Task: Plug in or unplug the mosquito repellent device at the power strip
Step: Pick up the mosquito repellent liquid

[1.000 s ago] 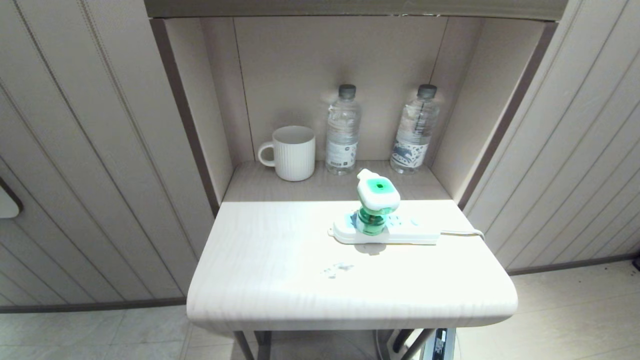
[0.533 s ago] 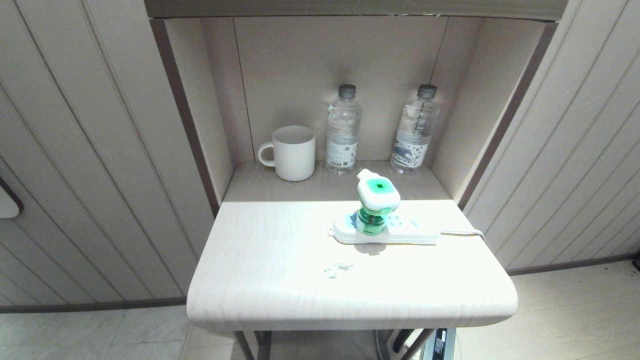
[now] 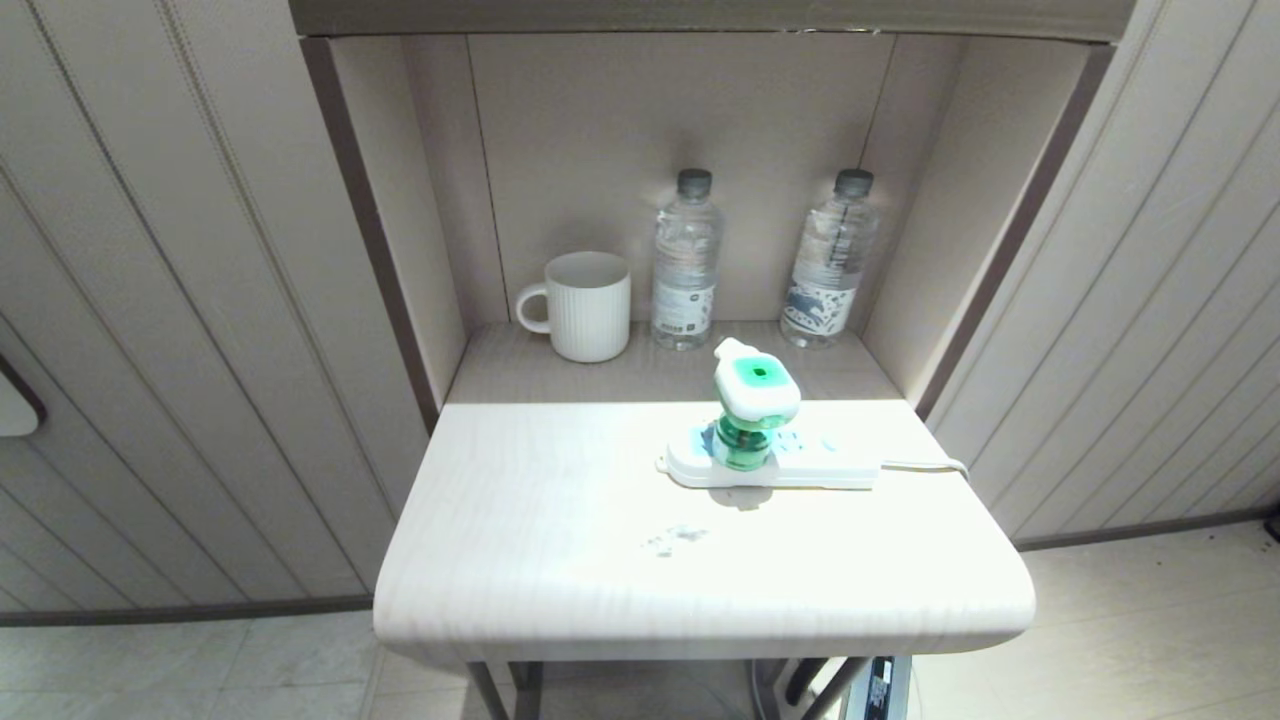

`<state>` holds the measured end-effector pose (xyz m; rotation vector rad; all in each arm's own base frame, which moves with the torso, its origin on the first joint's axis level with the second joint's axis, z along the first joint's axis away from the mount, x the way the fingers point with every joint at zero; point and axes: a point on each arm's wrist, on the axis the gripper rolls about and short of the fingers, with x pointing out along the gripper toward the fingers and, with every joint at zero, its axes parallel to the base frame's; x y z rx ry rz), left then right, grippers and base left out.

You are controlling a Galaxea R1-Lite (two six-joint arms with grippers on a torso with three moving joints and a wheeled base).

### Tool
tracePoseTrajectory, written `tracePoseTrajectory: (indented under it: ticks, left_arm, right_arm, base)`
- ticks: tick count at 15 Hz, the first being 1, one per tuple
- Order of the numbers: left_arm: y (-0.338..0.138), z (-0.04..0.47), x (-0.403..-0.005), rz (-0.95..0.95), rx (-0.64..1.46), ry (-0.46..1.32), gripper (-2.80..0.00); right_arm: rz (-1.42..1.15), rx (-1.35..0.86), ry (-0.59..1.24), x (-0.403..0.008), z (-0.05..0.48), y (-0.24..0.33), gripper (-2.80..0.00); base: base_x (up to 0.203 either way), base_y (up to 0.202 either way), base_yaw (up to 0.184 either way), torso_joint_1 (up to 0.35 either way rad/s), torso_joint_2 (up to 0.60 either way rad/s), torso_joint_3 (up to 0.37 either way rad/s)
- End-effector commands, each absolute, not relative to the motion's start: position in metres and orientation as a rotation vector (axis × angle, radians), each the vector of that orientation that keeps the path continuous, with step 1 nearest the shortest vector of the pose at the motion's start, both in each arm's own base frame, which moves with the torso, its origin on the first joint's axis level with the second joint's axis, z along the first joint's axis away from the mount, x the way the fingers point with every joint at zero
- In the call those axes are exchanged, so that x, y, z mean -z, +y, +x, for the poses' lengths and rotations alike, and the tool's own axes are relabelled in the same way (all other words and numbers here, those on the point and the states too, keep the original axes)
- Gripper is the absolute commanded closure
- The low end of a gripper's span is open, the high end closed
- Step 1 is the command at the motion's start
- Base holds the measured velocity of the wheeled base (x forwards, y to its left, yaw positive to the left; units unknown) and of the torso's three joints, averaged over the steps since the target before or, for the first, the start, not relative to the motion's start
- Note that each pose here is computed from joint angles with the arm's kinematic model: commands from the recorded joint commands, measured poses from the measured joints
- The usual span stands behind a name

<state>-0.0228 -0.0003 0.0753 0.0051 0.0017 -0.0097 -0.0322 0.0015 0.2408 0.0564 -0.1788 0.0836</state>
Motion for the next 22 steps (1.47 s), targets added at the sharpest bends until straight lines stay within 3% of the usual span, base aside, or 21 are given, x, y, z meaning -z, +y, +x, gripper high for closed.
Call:
tracePoseTrajectory:
  ticks: [1, 6, 9, 13, 20, 21, 22]
  left_arm:
    - [0.000, -0.023, -0.075, 0.005, 0.008, 0.003, 0.00]
    - [0.000, -0.023, -0.075, 0.006, 0.008, 0.003, 0.00]
    - [0.000, -0.023, -0.075, 0.006, 0.009, 0.003, 0.00]
    - [0.000, -0.023, -0.075, 0.005, 0.009, 0.003, 0.00]
    - [0.000, -0.023, -0.075, 0.005, 0.009, 0.003, 0.00]
    - [0.000, -0.023, -0.075, 0.005, 0.009, 0.003, 0.00]
    - [0.000, -0.023, -0.075, 0.005, 0.008, 0.003, 0.00]
  right_arm:
    - [0.094, -0.120, -0.105, -0.294, 0.013, 0.003, 0.00]
    - [0.228, -0.321, -0.026, -0.346, 0.076, 0.018, 0.00]
    - [0.233, -0.315, 0.039, -0.348, 0.101, 0.049, 0.00]
    - [0.119, -0.279, 0.119, -0.328, 0.109, 0.144, 0.00]
    - [0.151, -0.098, -0.184, -0.286, 0.145, 0.226, 0.00]
    - [0.117, -0.063, -0.195, -0.280, 0.148, 0.232, -2.80]
    - [0.098, -0.038, -0.189, -0.274, 0.150, 0.235, -2.80]
  base:
    - [0.000, 0.000, 0.000, 0.000, 0.00, 0.000]
    - [0.000, 0.000, 0.000, 0.000, 0.00, 0.000]
    - [0.000, 0.000, 0.000, 0.000, 0.00, 0.000]
    - [0.000, 0.000, 0.000, 0.000, 0.00, 0.000]
    - [0.000, 0.000, 0.000, 0.000, 0.00, 0.000]
    - [0.000, 0.000, 0.000, 0.000, 0.00, 0.000]
    - [0.000, 0.000, 0.000, 0.000, 0.00, 0.000]
